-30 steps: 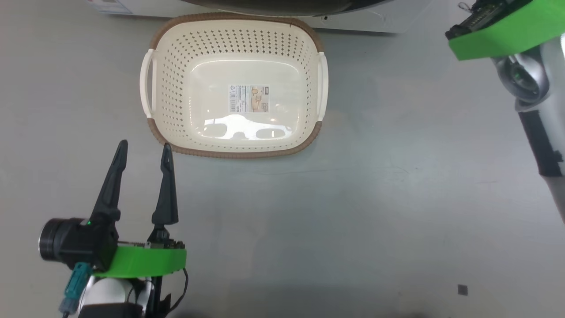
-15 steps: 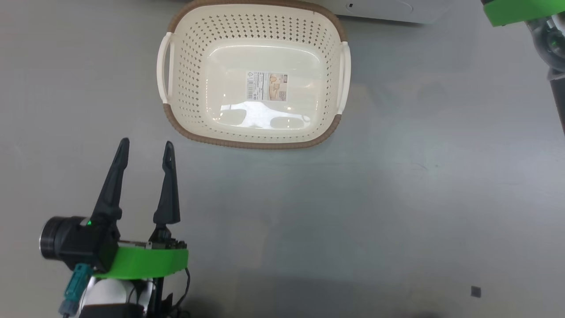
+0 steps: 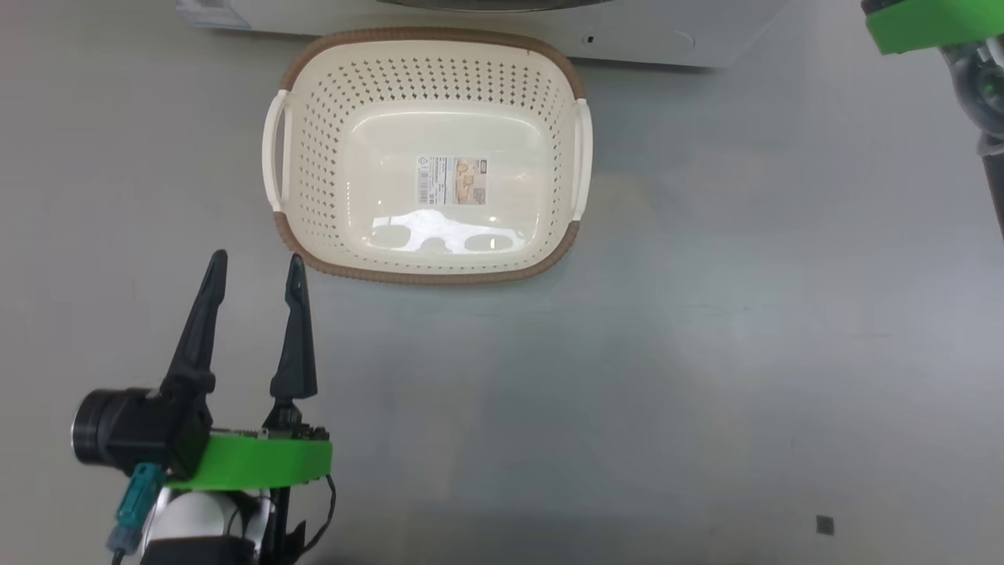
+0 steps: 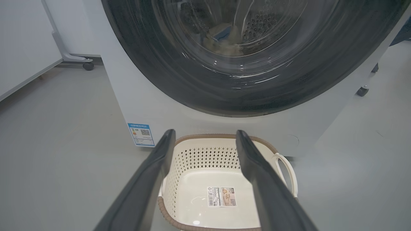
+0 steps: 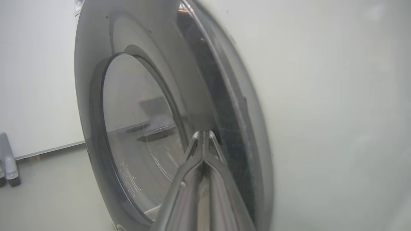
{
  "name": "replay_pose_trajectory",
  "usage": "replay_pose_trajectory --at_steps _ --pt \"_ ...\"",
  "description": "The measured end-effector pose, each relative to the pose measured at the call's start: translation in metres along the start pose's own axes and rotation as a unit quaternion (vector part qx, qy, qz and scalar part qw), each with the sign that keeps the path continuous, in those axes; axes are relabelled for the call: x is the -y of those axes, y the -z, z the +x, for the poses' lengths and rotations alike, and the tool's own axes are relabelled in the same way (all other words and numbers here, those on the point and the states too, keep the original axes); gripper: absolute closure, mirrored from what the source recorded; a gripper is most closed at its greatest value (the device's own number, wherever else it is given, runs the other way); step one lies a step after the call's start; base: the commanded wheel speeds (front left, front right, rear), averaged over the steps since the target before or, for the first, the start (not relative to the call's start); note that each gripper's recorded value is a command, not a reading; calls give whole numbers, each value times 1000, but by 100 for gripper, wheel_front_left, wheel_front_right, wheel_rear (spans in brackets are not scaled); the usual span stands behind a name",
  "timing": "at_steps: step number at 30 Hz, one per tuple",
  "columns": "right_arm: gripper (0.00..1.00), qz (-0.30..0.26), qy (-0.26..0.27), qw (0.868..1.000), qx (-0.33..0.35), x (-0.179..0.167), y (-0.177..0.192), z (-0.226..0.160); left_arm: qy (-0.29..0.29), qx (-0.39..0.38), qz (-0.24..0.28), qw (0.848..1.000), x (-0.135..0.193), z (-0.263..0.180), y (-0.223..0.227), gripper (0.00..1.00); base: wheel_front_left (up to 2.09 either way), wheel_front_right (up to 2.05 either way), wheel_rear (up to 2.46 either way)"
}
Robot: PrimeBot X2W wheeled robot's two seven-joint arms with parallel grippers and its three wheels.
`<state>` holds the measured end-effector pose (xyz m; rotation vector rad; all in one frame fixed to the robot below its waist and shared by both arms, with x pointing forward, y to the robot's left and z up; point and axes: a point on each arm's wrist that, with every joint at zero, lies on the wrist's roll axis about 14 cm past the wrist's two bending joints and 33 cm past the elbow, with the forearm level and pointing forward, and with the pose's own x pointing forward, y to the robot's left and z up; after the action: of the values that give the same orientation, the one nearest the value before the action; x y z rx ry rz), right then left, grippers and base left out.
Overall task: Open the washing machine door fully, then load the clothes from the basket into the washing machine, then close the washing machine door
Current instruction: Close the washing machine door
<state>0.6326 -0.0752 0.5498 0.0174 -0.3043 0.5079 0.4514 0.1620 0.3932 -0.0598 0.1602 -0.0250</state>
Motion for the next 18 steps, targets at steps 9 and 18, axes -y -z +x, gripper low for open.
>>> replay_pose_trajectory --at_steps 9,18 --pt "27 -5 28 1000 7 -1 -39 -54 10 18 -14 1000 8 -4 -19 0 0 0 0" --pt "0 -26 64 998 13 -7 -88 -125 20 37 -43 998 18 -34 -43 0 0 0 0"
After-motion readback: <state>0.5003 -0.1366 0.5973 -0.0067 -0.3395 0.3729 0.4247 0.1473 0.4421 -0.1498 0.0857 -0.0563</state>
